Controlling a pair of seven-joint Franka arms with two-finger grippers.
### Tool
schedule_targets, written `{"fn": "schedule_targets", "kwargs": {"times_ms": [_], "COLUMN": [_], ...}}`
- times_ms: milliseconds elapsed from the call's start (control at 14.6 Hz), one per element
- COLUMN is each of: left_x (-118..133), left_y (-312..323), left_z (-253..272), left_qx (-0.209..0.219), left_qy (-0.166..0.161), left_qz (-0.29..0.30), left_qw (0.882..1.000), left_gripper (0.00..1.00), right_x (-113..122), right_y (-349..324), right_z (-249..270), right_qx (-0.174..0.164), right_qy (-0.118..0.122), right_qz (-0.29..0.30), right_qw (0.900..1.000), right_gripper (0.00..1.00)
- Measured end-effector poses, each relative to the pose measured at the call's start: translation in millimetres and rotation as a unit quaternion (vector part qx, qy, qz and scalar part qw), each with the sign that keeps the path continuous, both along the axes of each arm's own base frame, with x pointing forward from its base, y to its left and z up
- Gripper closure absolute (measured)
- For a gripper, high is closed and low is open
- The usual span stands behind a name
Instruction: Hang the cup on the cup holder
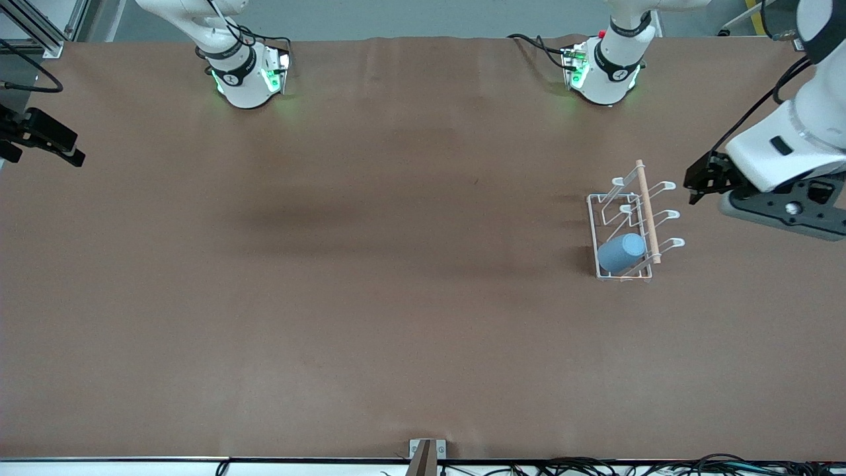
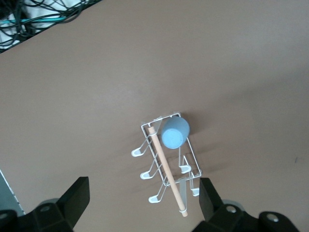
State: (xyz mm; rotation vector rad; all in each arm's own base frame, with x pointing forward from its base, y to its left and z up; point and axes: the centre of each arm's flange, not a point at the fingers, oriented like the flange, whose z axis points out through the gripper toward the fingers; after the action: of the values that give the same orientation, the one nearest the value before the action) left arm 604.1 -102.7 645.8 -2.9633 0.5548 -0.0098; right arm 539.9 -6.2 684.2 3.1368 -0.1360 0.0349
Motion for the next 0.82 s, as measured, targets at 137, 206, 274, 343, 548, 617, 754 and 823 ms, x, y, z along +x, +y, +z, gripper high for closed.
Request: {"fn": "schedule_targets", "kwargs": {"times_ms": [137, 206, 274, 343, 548, 617, 754, 823], "left_x": [0, 0, 0, -2, -8, -12, -22, -28], "left_y": [5, 5, 5, 5, 19, 22, 20, 18], "left_z": [1, 1, 3, 5, 19, 27, 40, 44], "left_qx": [0.0, -0.001, -0.003, -0.01, -0.051, -0.058, -0.06, -0.06], "left_qy": [0.0, -0.001, -0.002, -0.003, -0.01, -0.016, -0.027, -0.028], "left_qz": [0.004, 0.004, 0.005, 0.008, 0.054, 0.071, 0.096, 0.103], "left_qw": [1.0, 1.0, 1.0, 1.0, 0.997, 0.996, 0.993, 0.992], "left_gripper": [0.0, 0.0, 0.0, 0.0, 0.0, 0.0, 0.0, 0.0], "right_x": [0, 0, 0, 0, 0, 0, 0, 0], "right_y": [-3, -4, -4, -4, -3, -3, -3, -4], "right_z": [0, -1, -1, -1, -2, -3, -3, -4], "right_qx": [0.0, 0.0, 0.0, 0.0, 0.0, 0.0, 0.0, 0.0], "right_qy": [0.001, 0.002, 0.002, 0.003, 0.004, 0.005, 0.005, 0.006], "right_qz": [-0.002, -0.003, -0.003, -0.003, -0.001, 0.0, 0.007, 0.01], "right_qw": [1.0, 1.0, 1.0, 1.0, 1.0, 1.0, 1.0, 1.0], "right_gripper": [0.0, 0.0, 0.0, 0.0, 0.0, 0.0, 0.0, 0.0]}}
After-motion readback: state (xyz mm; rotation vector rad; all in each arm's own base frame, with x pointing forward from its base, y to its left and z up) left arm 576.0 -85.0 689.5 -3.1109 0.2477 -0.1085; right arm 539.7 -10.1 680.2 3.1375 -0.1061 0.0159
